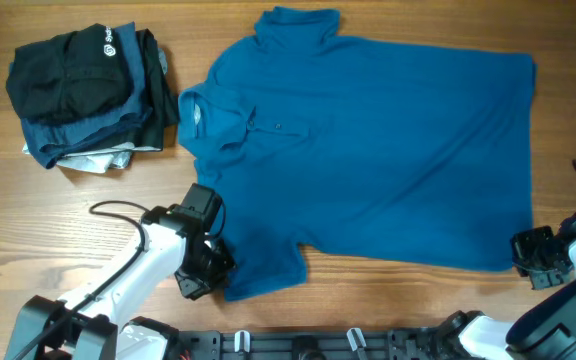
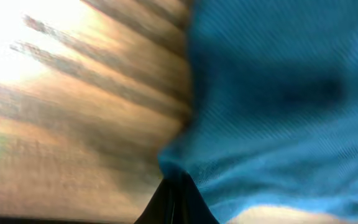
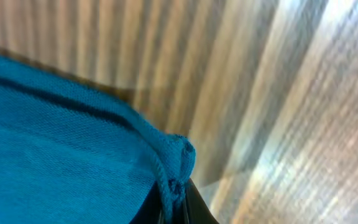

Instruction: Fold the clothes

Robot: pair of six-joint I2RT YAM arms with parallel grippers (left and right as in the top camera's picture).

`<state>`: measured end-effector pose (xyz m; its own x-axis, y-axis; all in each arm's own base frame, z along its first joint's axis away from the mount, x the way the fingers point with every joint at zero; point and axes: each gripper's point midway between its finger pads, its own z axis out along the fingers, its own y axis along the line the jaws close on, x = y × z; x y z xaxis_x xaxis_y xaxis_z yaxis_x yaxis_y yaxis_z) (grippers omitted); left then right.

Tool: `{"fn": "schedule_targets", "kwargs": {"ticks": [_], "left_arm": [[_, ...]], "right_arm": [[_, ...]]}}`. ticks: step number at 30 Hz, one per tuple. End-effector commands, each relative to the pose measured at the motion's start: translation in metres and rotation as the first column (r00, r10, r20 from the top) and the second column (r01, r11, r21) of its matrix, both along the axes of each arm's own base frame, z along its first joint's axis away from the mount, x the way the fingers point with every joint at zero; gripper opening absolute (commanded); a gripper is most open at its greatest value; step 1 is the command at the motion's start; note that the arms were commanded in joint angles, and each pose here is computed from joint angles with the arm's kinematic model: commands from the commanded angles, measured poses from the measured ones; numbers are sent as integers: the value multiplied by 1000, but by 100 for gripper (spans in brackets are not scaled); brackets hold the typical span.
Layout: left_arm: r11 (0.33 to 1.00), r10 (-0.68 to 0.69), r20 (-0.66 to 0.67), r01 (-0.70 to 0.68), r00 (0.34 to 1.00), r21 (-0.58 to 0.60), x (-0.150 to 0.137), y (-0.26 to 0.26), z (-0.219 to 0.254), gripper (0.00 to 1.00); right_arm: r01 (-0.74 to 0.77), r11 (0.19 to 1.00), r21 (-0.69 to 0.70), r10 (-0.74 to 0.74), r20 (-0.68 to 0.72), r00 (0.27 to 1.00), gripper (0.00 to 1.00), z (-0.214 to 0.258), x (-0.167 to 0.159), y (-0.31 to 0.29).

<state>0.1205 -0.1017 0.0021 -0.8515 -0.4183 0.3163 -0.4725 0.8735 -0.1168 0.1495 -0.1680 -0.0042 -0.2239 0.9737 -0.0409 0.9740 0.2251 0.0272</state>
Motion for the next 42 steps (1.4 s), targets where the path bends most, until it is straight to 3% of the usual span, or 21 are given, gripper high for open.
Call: {"fn": "schedule_targets", "kwargs": {"ticks": [1,10,19,27,35,42], "left_arm": [[995,-81,59,85,995,-59,22,-14,25,4],[994,-111,131,113,985,-6,53,-13,68,4],[986,-155,199,163,968,-27,29,-31,96,4],[987,-132,329,154,935,-43,25,-31,137,4],[990,-124,591,64,797,122,89,-13,212,4],[986,-134,680,30,721,162,163,-20,207,4]], "right_arm": [[4,999,-39,-4,-8,1000,4,16,5,-15],[7,996,-89,-3,48,999,4,52,16,-25],[8,984,-179,15,128,992,4,121,21,-30],[-5,968,-249,40,134,990,4,144,11,-28],[1,966,-259,29,114,993,4,144,7,-29],[12,959,-283,34,155,987,5,147,18,-38]]}}
